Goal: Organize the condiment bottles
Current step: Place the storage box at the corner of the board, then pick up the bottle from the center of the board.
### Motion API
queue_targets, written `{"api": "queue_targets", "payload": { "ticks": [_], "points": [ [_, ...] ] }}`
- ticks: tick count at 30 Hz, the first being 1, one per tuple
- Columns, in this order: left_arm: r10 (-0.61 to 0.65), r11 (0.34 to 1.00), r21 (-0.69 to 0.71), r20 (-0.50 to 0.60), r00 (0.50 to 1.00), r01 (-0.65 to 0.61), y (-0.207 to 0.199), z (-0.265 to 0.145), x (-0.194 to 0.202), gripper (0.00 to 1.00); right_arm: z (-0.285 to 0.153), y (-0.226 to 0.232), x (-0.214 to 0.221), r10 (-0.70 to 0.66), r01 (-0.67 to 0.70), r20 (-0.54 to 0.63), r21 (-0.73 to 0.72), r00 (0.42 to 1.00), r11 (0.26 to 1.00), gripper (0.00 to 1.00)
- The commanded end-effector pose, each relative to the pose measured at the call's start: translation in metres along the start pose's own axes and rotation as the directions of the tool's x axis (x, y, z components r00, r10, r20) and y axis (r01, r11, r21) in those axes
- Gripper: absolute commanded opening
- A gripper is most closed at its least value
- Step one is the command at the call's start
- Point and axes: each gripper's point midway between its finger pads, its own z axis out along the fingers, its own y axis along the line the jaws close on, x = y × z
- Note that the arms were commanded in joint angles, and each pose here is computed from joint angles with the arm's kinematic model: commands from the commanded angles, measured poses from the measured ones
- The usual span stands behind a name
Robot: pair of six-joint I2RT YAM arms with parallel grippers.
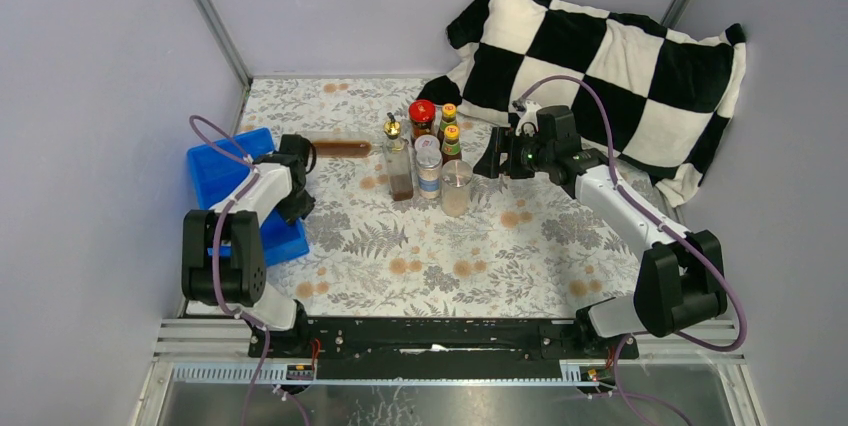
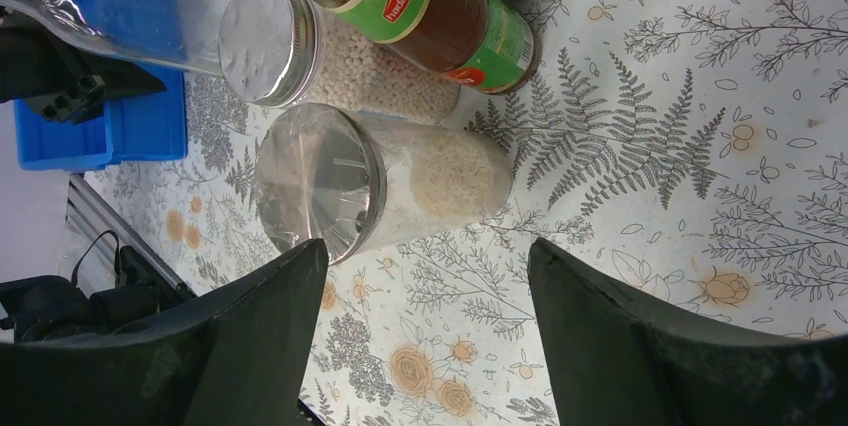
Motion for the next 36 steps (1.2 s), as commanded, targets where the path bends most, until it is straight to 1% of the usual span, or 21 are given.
{"api": "queue_targets", "payload": {
  "ticks": [1,4,7,9,14,16,19,23,28,30,32,36],
  "points": [
    [-0.108,0.988,-0.104,0.050,0.993,0.112,0.018,0.025,-0.007,0.36,-0.004,0.005,0.000,-0.015,0.015,0.009,-0.023,1.000,1.000,0.80],
    [-0.116,0.991,-0.070,0.014,0.993,0.117,0.009,0.032,0.001,0.36,-0.001,0.003,0.003,-0.008,0.008,-0.002,-0.023,1.000,1.000,0.81],
    [-0.122,0.991,-0.047,0.050,0.991,0.125,0.009,0.021,-0.007,0.44,-0.001,0.002,0.005,-0.013,0.012,-0.011,-0.023,1.000,1.000,0.82],
    [-0.129,0.992,-0.006,0.087,0.988,0.130,0.008,0.005,-0.016,0.52,-0.001,0.002,0.005,-0.011,0.010,-0.009,-0.021,1.000,1.000,0.82],
    [-0.132,0.983,0.151,0.195,0.972,0.103,-0.006,-0.052,-0.045,0.68,0.001,0.004,0.006,0.002,-0.003,-0.020,-0.039,1.000,0.999,0.83],
    [-0.142,0.970,0.228,0.231,0.963,0.089,-0.015,-0.074,-0.056,0.72,0.000,0.005,0.006,0.003,-0.003,-0.018,-0.041,1.000,0.999,0.83],
    [-0.152,0.952,0.300,0.274,0.950,0.066,-0.024,-0.094,-0.070,0.79,-0.001,0.006,0.007,0.000,-0.001,-0.021,-0.042,1.000,0.999,0.83],
    [-0.092,0.909,0.414,0.304,0.948,-0.044,-0.054,-0.104,-0.083,0.79,-0.004,0.005,0.007,-0.009,0.008,-0.025,-0.029,1.000,1.000,0.83],
    [0.059,0.888,0.425,0.277,0.959,-0.177,-0.096,-0.089,-0.084,0.78,-0.005,0.005,0.006,-0.009,0.008,-0.041,-0.021,0.999,1.000,0.83],
    [0.124,0.872,0.425,0.286,0.950,-0.242,-0.113,-0.087,-0.084,0.76,-0.005,0.005,0.005,-0.012,0.011,-0.047,-0.017,0.999,1.000,0.83],
    [0.171,0.848,0.440,0.303,0.937,-0.297,-0.128,-0.087,-0.086,0.76,-0.006,0.005,0.004,-0.013,0.013,-0.054,-0.013,0.998,1.000,0.83],
    [0.205,0.823,0.460,0.306,0.930,-0.333,-0.150,-0.084,-0.095,0.77,-0.003,0.003,0.006,-0.009,0.008,-0.070,-0.005,0.998,1.000,0.83]
  ]
}}
